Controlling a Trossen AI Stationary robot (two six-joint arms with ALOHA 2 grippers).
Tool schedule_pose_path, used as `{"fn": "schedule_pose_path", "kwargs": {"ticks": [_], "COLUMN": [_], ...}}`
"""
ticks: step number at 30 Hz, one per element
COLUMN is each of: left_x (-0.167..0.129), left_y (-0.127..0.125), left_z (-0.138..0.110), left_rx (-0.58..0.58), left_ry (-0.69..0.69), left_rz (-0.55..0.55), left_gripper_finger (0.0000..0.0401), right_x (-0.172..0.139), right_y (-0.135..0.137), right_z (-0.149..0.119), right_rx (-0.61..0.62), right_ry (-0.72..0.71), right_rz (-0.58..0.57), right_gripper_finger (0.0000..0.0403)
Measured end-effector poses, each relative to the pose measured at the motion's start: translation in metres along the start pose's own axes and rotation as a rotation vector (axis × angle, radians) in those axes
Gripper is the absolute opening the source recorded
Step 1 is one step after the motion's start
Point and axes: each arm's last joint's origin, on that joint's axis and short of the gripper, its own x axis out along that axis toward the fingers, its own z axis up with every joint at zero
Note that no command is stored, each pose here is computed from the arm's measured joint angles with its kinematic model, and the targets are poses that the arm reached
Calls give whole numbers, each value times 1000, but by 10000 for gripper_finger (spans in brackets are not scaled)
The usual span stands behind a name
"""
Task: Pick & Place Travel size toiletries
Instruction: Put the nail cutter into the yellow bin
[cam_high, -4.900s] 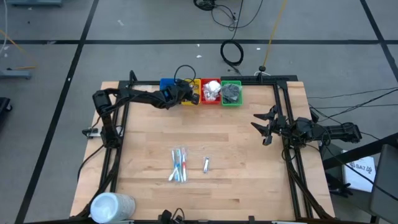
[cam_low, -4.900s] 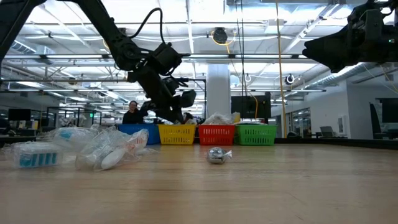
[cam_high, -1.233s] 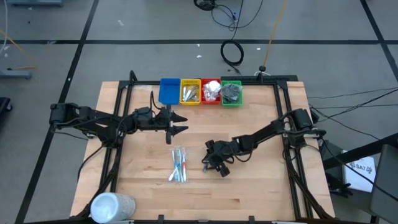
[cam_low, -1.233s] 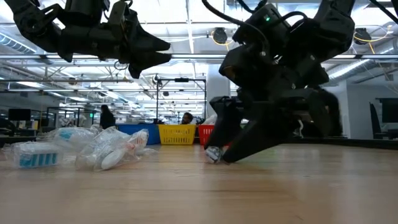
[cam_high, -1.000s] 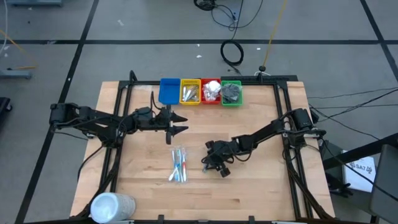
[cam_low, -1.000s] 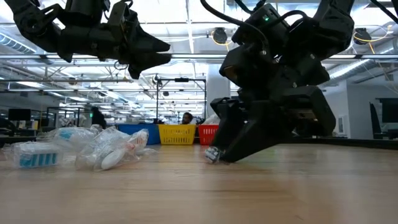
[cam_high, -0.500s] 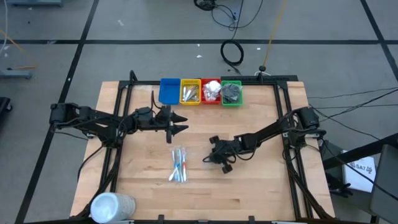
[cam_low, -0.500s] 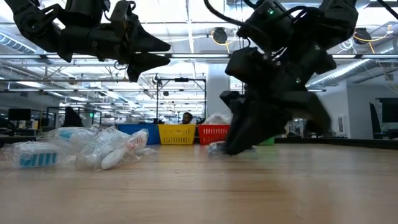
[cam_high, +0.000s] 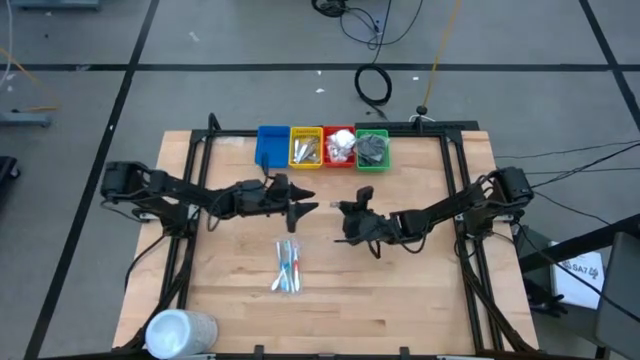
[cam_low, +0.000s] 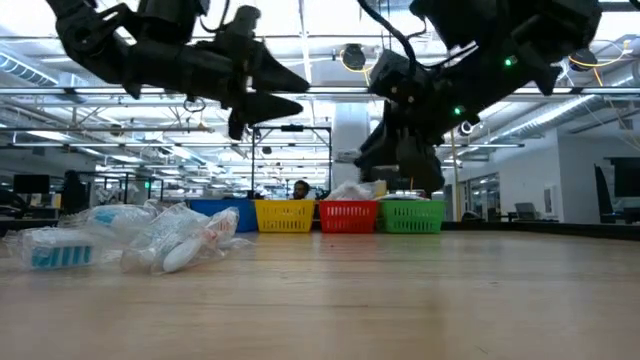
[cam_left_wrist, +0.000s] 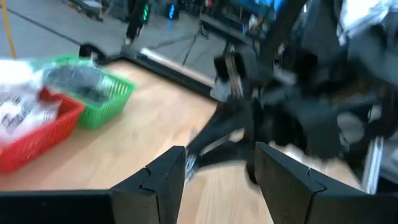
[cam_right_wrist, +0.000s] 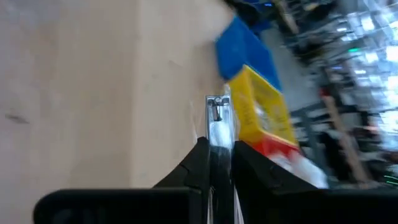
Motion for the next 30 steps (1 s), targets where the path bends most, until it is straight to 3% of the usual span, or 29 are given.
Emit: {"fn": "schedule_pose_path", "kwargs": {"ticks": [12, 30], "left_x": [53, 60], "left_y": [-1, 4], "left_z": [8, 9], "left_rx": [-80, -144], "left_ry": [0, 0], "left_rz": [19, 29], "left_gripper_finger": [191, 191], "right_x": [-11, -14], "right_y": [-14, -15], "right_z": [7, 11], "right_rx": [48, 43], "right_ry": [-182, -215], "right_rz": [-260, -263], "right_gripper_finger": [38, 38]}}
